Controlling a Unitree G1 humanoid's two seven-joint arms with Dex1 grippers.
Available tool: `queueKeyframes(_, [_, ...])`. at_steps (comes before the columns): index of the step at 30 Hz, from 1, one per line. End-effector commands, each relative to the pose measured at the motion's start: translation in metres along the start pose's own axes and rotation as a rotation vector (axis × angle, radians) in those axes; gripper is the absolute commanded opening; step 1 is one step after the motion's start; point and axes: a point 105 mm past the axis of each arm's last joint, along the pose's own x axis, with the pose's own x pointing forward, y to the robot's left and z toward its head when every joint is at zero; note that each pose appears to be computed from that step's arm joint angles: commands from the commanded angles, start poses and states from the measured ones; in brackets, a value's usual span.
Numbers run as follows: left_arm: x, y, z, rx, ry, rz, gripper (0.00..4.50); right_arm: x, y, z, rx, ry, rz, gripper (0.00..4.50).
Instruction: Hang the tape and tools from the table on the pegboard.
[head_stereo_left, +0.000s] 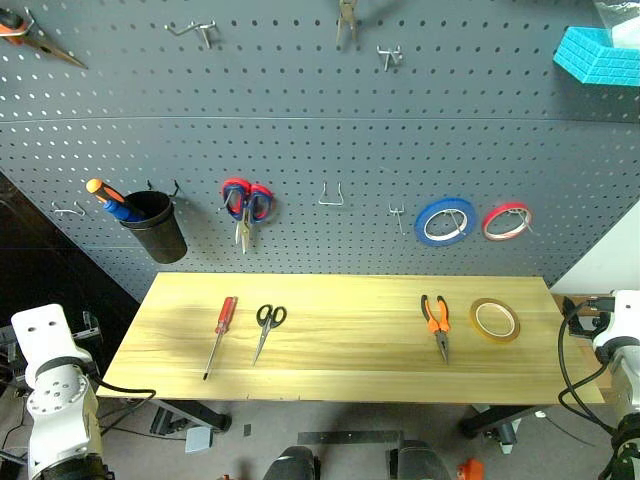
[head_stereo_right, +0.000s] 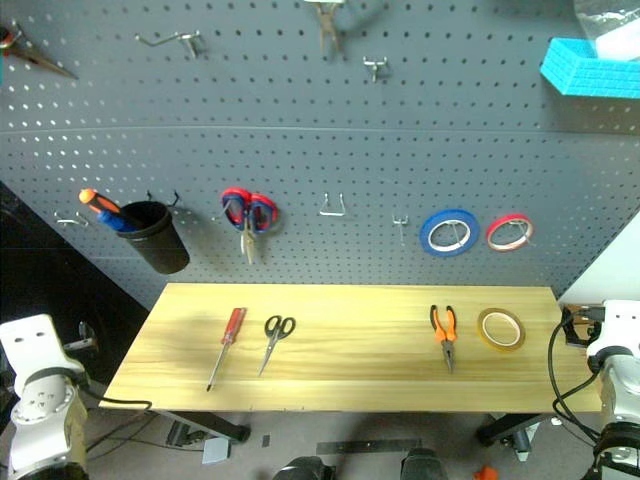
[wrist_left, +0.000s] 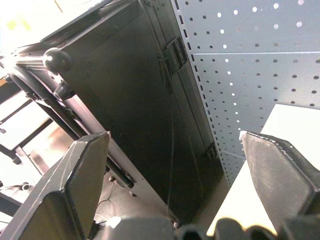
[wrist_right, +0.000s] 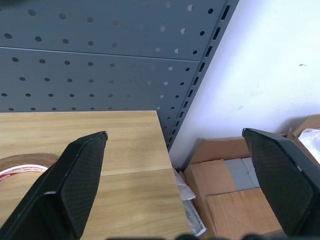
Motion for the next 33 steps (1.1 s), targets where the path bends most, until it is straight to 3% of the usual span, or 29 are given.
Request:
queueKeyframes(1, [0.001, 0.006, 0.020, 0.045, -0.081, 0.006, 4.48, 0.001, -0.011, 0.018, 0.001, -0.057, -0.024, 4.50])
queueKeyframes(6, [0.000, 0.008, 0.021, 0.054, -0.088, 0.021, 4.48, 0.002, -0.008, 0.019, -0.016, -0.061, -0.005, 4.50])
queueKeyframes(16, [-0.006, -0.003, 0.023, -0.086, -0.067, -0.032, 4.48, -0.001, 0.006, 0.019, -0.045, -0.069, 0.083, 4.50])
queueKeyframes(19, [-0.017, -0.031, 0.038, -0.098, -0.120, -0.188, 4.48, -0.007, 0.019, 0.023, -0.068, -0.083, 0.163, 4.50])
queueKeyframes(27, [-0.046, -0.087, 0.063, 0.122, -0.242, -0.441, 4.48, -0.031, 0.054, 0.046, -0.124, -0.125, 0.315, 4.50])
queueKeyframes(33, [-0.082, -0.148, 0.085, 0.137, -0.322, -0.819, 4.48, -0.048, 0.093, 0.057, -0.167, -0.074, 0.447, 4.50])
